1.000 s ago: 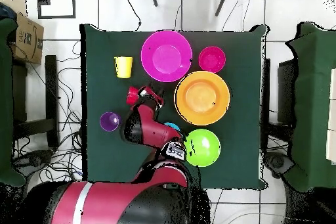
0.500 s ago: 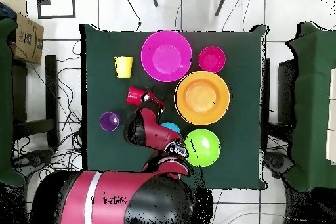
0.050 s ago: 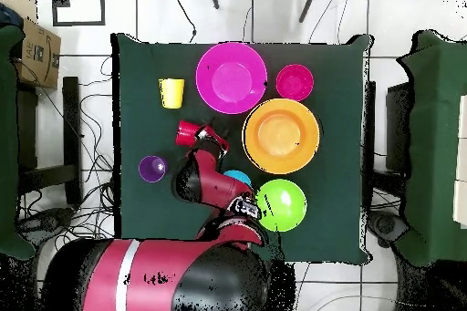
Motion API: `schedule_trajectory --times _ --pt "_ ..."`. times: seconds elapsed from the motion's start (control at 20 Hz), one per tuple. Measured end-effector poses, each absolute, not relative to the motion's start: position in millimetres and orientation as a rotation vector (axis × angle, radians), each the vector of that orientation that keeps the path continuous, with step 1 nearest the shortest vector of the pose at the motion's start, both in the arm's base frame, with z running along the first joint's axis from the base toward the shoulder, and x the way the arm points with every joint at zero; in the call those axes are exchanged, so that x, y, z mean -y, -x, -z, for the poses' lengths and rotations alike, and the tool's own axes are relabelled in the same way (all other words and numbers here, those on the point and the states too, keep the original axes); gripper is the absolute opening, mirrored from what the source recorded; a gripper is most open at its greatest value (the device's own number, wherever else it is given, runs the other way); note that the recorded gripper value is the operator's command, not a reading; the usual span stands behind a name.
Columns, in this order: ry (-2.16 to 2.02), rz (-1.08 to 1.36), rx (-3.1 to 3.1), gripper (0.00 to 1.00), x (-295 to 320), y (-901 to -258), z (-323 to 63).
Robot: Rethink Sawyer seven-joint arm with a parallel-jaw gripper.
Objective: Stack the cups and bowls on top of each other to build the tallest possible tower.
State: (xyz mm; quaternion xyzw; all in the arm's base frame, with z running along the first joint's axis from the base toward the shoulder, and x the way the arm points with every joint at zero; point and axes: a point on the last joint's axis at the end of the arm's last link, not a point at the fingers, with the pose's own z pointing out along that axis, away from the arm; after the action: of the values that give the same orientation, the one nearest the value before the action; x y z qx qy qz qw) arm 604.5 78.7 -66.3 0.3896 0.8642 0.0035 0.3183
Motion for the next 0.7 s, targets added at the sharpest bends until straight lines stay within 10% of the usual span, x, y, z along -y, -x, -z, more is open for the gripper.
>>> schedule_trajectory --times 0.7 --pt "-1.040 -0.050 -2.238 1.00 -88.4 -626.9 8.3"
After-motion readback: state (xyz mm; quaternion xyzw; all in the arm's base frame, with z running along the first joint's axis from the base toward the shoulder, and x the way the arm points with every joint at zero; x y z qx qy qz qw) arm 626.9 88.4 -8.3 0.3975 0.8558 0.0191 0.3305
